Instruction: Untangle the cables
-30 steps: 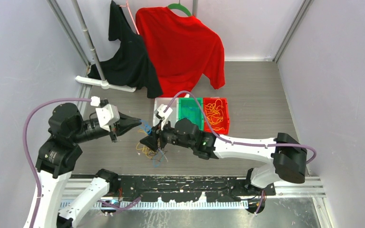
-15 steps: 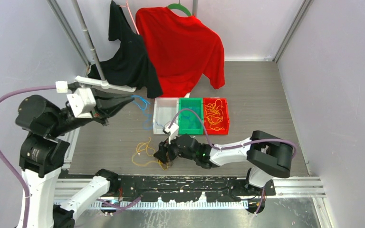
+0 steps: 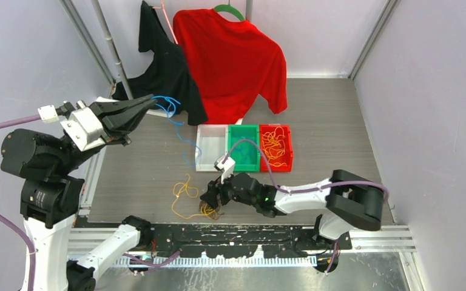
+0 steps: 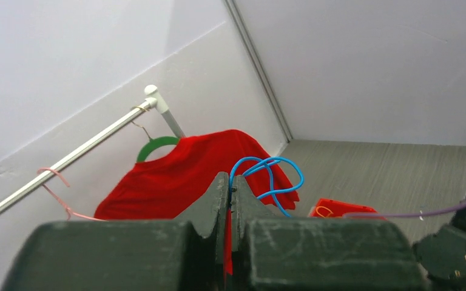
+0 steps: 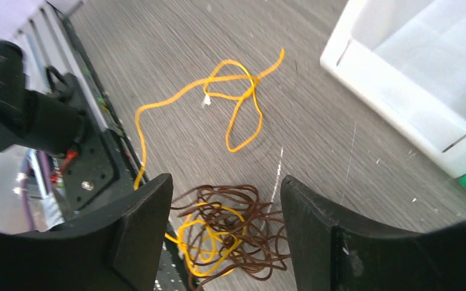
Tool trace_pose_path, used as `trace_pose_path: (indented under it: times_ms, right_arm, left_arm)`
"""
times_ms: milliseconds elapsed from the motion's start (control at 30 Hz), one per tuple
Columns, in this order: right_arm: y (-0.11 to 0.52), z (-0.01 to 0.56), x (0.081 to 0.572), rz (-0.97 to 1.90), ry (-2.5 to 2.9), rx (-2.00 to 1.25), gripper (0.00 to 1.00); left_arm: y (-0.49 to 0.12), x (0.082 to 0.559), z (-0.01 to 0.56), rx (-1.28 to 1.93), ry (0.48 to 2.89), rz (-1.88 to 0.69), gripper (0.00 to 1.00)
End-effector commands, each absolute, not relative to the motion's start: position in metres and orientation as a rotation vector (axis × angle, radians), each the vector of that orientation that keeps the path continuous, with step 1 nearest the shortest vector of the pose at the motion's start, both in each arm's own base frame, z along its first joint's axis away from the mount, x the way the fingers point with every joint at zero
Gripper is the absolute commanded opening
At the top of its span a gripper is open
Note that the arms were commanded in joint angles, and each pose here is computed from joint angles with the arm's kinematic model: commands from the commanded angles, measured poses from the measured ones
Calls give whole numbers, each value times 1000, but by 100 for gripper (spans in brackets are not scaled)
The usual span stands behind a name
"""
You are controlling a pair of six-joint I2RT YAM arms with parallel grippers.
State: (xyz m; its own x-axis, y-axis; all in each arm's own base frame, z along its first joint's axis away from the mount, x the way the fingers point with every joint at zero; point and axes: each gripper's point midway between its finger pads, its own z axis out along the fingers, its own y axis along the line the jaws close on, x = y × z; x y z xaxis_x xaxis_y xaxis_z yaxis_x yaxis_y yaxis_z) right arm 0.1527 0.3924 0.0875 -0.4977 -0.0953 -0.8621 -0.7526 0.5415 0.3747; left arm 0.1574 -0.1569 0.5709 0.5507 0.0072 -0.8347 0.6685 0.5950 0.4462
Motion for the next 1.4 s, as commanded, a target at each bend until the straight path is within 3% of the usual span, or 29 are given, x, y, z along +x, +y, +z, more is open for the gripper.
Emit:
trace_pose_path:
  times_ms: [0, 167, 433, 900, 1167, 1367]
  right_arm:
    - [399, 183, 159, 1087, 1743, -599, 71]
    - [391, 243, 165, 1080, 1626, -572, 71]
    - [358, 295, 217, 893, 1538, -335, 69]
    - [226, 225, 242, 527, 1674, -25, 69]
    - [182, 218, 241, 426, 1653, 66, 70]
    - [153, 221, 238, 350, 1640, 139, 71]
  left_arm:
    - [-168, 161, 553, 894, 940, -524, 0]
    - [-182, 166, 520, 915, 1037, -666, 0]
    - [-204, 192, 471, 881, 1237, -858, 0]
    - [-287, 269, 409, 1024, 1358, -857, 0]
    - [-325, 316, 383, 1088, 1394, -813, 0]
    - [-341, 346, 334, 1188, 1442, -714, 0]
